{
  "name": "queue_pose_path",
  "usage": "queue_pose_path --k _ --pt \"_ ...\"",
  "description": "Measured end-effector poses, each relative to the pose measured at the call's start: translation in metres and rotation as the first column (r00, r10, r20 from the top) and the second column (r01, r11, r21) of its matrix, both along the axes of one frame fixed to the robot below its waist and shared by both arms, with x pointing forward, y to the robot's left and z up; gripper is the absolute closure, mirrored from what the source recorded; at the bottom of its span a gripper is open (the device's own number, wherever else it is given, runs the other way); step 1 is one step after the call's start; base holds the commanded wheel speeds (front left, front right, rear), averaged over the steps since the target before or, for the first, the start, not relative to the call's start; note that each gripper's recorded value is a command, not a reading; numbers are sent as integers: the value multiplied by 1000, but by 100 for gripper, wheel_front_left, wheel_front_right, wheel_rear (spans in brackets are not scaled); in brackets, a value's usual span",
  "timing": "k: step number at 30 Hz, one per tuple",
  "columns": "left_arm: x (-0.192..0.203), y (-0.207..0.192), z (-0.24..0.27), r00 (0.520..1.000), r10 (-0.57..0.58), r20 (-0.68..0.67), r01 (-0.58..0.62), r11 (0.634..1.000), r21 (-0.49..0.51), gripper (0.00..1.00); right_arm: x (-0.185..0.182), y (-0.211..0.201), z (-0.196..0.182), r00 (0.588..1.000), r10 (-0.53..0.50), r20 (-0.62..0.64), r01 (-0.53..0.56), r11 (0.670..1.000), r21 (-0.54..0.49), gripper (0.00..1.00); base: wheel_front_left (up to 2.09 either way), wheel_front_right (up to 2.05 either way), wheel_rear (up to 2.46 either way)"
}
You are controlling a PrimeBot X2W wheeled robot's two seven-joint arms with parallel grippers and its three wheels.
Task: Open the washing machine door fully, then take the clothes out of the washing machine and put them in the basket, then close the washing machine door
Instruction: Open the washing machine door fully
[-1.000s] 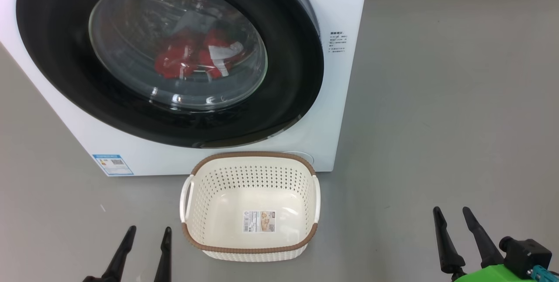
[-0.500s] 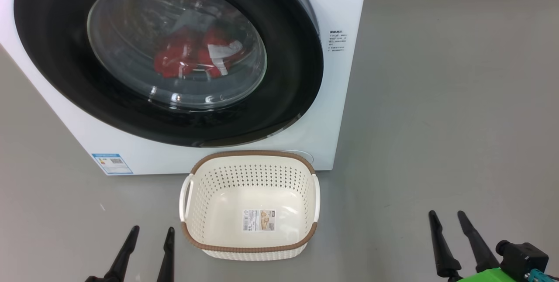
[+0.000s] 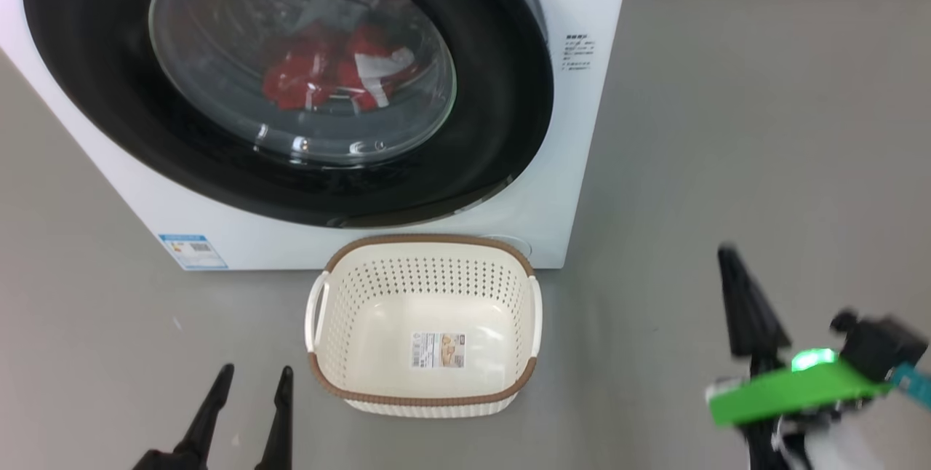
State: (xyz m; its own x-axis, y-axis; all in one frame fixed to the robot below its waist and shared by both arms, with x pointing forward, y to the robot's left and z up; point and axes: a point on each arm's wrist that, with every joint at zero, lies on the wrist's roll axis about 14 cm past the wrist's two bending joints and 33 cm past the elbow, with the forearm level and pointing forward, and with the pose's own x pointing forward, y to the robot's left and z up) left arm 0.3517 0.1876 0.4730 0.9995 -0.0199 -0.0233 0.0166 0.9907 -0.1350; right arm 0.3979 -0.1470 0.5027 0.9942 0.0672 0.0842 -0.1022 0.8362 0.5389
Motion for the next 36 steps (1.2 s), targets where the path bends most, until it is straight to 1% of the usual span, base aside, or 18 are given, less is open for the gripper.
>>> queue_pose_path --k 2,9,11,13,18,24,28,31,32,34,36 --pt "3 1 2 1000 2 5 -2 1000 1 0 13 3 16 999 2 47 -4 999 38 100 0 0 0" --pt "11 2 2 1000 11 8 -11 1000 -17 0 59 20 74 976 41 212 -55 997 58 100 0 0 0" --pt "13 3 2 1000 15 7 -15 1000 -23 0 72 21 90 968 37 249 -63 993 95 100 0 0 0" --pt "16 3 0 1000 15 3 -15 1000 -23 0 84 23 101 960 37 279 -69 992 104 100 0 0 0" --pt "22 7 -2 1000 30 -3 -30 999 -34 0 113 32 117 949 45 311 -94 985 145 100 0 0 0" --pt "28 9 -5 999 35 -12 -36 999 -34 0 143 51 121 949 94 301 -168 959 229 100 0 0 0" --pt "28 11 -9 999 44 -24 -45 998 -36 0 161 62 117 952 137 274 -218 931 292 100 0 0 0" --pt "30 15 -10 998 54 -28 -55 998 -34 0 173 72 111 954 187 236 -261 904 338 100 0 0 0" --pt "30 16 -10 998 58 -30 -59 998 -36 0 177 76 110 953 209 219 -278 892 355 100 0 0 0" --pt "31 18 -12 997 65 -34 -66 997 -34 0 184 82 107 950 249 188 -307 854 421 100 0 0 0" --pt "31 20 -13 997 70 -38 -71 997 -31 0 189 89 105 940 299 164 -341 819 461 100 0 0 0"
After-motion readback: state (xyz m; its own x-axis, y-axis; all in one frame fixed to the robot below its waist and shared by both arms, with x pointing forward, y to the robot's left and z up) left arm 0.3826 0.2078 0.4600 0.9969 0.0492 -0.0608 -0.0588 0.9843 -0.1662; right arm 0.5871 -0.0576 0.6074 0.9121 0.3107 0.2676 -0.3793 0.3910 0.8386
